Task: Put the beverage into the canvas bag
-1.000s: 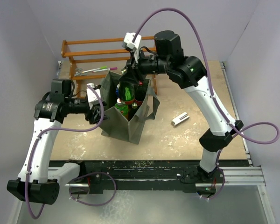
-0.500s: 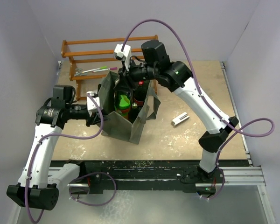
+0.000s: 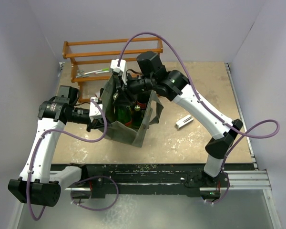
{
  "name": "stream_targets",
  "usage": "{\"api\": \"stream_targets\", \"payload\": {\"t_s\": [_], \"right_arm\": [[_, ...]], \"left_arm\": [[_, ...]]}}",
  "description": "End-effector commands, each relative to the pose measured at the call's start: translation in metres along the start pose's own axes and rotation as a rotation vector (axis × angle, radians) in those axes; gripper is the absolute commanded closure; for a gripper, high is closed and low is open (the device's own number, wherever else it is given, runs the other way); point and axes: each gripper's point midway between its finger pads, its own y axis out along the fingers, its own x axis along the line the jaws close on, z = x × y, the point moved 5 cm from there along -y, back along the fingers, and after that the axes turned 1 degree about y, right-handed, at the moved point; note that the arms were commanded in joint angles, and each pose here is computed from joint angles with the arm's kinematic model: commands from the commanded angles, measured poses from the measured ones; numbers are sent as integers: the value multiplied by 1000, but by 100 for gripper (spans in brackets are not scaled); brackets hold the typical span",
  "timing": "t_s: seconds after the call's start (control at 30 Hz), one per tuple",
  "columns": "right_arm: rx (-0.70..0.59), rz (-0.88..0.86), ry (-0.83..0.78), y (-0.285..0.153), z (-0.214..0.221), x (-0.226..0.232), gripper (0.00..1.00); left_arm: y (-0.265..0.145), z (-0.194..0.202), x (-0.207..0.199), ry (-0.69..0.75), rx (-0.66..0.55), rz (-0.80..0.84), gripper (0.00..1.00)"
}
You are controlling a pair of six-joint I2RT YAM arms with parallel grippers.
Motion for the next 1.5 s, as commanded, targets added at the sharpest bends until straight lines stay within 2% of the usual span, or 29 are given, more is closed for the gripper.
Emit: {"api": "stream_targets", "payload": {"t_s": [0.0,0.2,0.47,0.9,1.47], "right_arm": [[-176,-60,-145,-26,-43,26,100],[-134,-16,-154,-15,-19,16,100],[-105,-35,-167,1,14,12,100],[-103,-33,-179,19,41,4,100],[-129,-43,-122,37,79,3,100]], "left_arm": [[-2,-13,-6,62,-35,21,92],[-3,-15,-10,78,-44,17,95],[-1,-10,-10,68,-41,11,95],[-1,-11,-11,41,-52,7,95],[-6,-40,-13,-53,-140,4,98]]}}
